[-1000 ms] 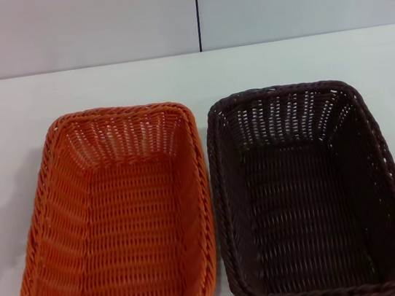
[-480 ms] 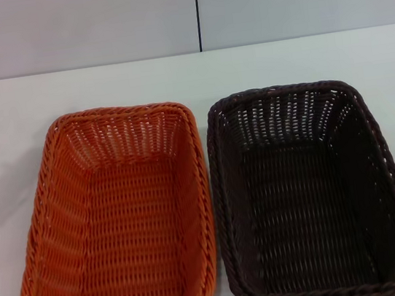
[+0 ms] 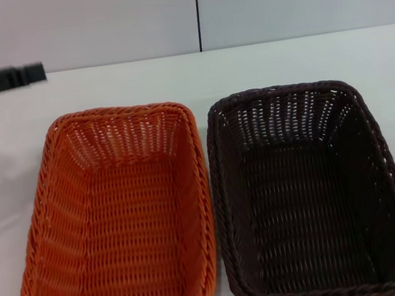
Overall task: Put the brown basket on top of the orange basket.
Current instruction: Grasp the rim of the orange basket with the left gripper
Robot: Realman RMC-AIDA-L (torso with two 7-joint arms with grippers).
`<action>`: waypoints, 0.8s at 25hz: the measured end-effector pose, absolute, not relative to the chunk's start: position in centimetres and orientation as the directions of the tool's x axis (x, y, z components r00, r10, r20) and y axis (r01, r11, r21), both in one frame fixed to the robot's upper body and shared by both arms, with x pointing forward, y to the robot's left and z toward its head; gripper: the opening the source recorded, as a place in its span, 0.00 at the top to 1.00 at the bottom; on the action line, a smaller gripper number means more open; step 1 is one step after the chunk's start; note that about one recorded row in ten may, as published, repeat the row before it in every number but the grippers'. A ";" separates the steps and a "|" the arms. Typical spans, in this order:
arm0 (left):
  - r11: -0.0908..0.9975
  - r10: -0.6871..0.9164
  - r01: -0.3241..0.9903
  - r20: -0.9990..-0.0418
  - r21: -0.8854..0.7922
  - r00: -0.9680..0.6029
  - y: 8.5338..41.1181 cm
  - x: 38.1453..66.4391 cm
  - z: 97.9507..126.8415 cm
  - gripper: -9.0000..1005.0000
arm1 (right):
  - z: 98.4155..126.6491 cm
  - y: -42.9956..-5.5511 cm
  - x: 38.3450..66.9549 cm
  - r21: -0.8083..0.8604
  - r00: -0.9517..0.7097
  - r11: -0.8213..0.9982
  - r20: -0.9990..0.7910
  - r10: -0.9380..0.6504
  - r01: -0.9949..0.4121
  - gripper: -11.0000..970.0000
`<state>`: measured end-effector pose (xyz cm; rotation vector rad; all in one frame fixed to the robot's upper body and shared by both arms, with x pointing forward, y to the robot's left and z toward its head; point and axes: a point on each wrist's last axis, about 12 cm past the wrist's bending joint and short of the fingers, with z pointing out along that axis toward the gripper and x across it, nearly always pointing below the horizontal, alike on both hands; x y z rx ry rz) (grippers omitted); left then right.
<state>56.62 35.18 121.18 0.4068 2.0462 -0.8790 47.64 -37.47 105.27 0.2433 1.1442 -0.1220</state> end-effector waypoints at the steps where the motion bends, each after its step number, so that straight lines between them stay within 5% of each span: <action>1: 0.693 -0.019 0.567 -0.797 -0.446 -0.604 34.9 56.5 120.9 0.20 | 105.3 -37.5 47.8 0.131 0.409 0.966 -0.912 0.030 0.221 0.51; 20: 0.783 0.011 0.420 -0.665 -0.458 -0.747 35.8 55.2 117.0 0.21 | 105.0 -37.7 47.6 0.153 0.403 0.955 -0.914 0.039 0.255 0.51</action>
